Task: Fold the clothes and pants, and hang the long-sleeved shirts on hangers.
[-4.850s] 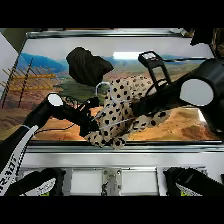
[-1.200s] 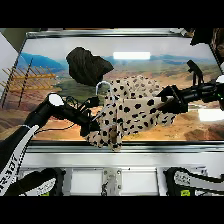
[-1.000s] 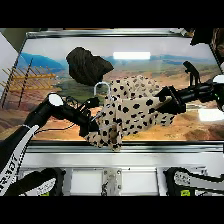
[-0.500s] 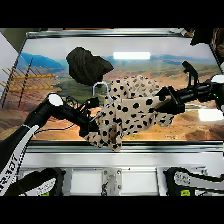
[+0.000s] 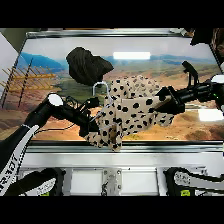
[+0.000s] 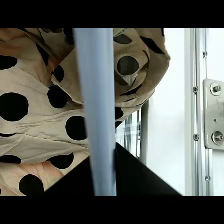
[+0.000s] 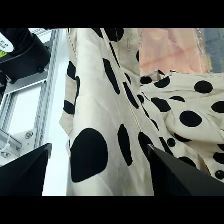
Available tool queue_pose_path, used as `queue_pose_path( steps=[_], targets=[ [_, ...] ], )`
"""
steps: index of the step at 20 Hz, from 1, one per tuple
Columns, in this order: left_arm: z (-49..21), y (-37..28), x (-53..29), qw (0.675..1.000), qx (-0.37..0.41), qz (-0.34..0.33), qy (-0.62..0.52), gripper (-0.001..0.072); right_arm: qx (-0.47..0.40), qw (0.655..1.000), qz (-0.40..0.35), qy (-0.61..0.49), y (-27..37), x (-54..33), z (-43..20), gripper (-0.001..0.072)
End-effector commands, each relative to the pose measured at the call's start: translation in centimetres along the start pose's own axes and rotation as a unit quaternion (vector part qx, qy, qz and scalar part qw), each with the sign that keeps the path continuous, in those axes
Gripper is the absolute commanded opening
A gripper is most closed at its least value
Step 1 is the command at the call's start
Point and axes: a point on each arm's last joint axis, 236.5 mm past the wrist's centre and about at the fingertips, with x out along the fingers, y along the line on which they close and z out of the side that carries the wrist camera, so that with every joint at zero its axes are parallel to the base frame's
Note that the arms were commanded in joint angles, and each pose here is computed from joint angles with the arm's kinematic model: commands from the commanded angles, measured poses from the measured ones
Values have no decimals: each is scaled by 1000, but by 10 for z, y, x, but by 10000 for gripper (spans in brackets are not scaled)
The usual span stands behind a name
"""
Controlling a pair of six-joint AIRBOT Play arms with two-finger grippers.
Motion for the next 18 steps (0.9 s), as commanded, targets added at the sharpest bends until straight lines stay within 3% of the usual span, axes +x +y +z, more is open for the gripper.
queue_pose_path(
  steps=[1, 2, 3, 16, 17, 18],
  targets=[
    [1, 0, 0, 1000, 0, 1, -1, 10, 1, 1000, -2, 0, -1, 0, 0, 484],
    [1, 0, 0, 1000, 0, 1, -1, 10, 1, 1000, -2, 0, -1, 0, 0, 185],
    [1, 0, 0, 1000, 0, 1, -1, 10, 1, 1000, -2, 0, -1, 0, 0, 26],
    [-1, 2, -1, 1000, -12, 5, 1, 13, 0, 1000, -1, 0, -1, 1, 0, 16],
    [-1, 2, -1, 1000, -20, 4, 1, 133, 0, 1000, -2, 0, -1, 1, 0, 15],
    [-1, 3, -1, 999, -36, 6, 1, 354, 0, 1000, -2, 0, -1, 1, 0, 15]
  ],
)
